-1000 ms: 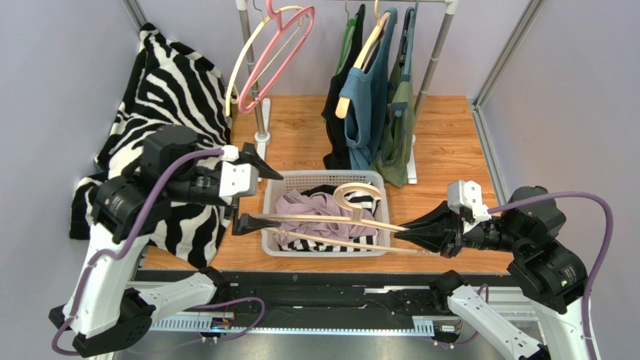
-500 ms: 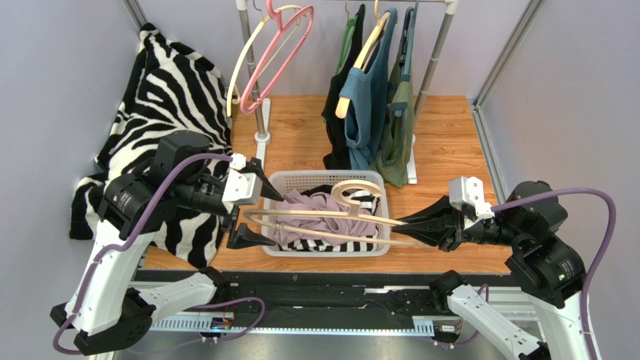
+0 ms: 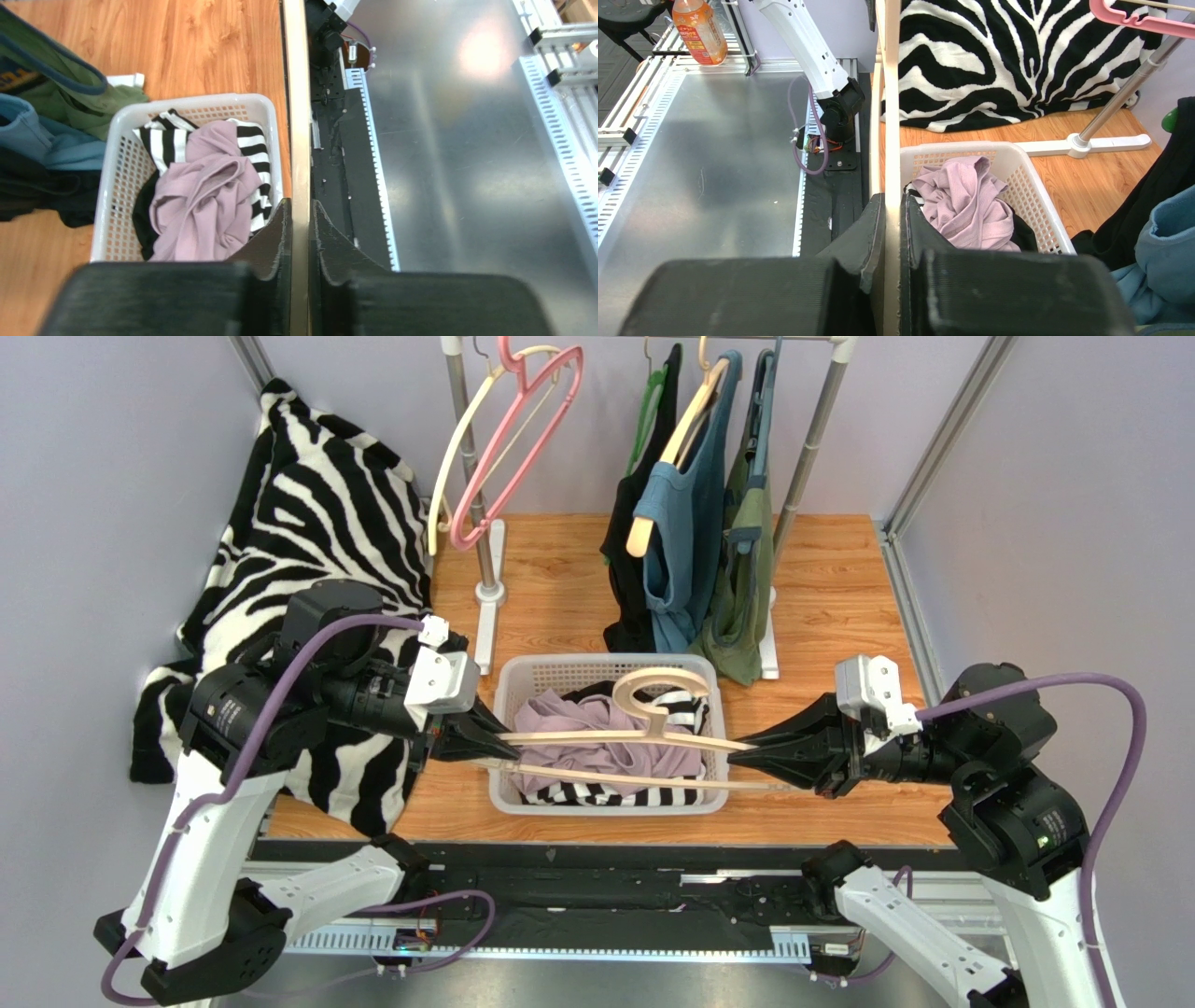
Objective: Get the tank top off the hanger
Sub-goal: Place the hanger at the clothesline, then pick up the hanger from the clothesline.
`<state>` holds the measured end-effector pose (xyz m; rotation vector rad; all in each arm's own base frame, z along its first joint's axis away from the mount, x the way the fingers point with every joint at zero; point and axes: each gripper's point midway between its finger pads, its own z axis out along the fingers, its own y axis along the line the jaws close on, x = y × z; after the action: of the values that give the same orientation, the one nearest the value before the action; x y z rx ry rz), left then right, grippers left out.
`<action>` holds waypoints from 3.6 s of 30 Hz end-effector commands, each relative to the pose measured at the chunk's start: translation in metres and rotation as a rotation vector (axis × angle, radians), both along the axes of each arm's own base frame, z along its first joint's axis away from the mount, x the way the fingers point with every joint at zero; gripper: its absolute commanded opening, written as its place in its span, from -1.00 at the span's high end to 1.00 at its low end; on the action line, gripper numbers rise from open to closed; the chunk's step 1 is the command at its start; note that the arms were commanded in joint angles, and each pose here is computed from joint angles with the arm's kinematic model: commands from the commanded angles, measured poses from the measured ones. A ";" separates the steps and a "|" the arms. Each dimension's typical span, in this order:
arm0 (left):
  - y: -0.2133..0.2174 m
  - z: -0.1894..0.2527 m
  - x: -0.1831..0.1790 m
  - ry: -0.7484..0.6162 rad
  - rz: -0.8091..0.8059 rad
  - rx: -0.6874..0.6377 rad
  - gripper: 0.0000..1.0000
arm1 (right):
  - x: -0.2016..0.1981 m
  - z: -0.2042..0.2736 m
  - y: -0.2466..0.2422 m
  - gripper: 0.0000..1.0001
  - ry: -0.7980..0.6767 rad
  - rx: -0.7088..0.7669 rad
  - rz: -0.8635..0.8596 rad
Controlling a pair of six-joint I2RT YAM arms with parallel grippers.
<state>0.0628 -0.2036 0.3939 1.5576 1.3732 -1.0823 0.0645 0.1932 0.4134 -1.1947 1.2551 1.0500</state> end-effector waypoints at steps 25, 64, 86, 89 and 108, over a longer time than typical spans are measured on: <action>0.100 0.139 0.069 -0.439 0.900 -0.292 1.00 | 0.126 0.089 -0.136 -0.75 -0.038 0.367 -1.182; 0.056 0.087 0.284 -0.026 1.181 -0.064 1.00 | 0.146 0.079 -0.088 -1.00 0.155 0.427 -1.021; 0.037 0.060 0.333 -0.057 1.216 0.029 1.00 | 0.180 0.061 -0.056 -1.00 0.273 0.385 -0.979; 0.034 0.062 0.320 -0.066 1.190 0.031 1.00 | 0.190 0.088 -0.032 -1.00 0.338 0.465 -0.888; 0.045 0.117 0.231 -0.179 1.024 -0.105 -0.97 | 0.276 0.120 0.122 -1.00 0.122 0.156 -0.885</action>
<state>0.3098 -0.1579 0.4968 0.5952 1.7159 -0.3414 0.3158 0.3307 0.5551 -0.3836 1.4640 0.6526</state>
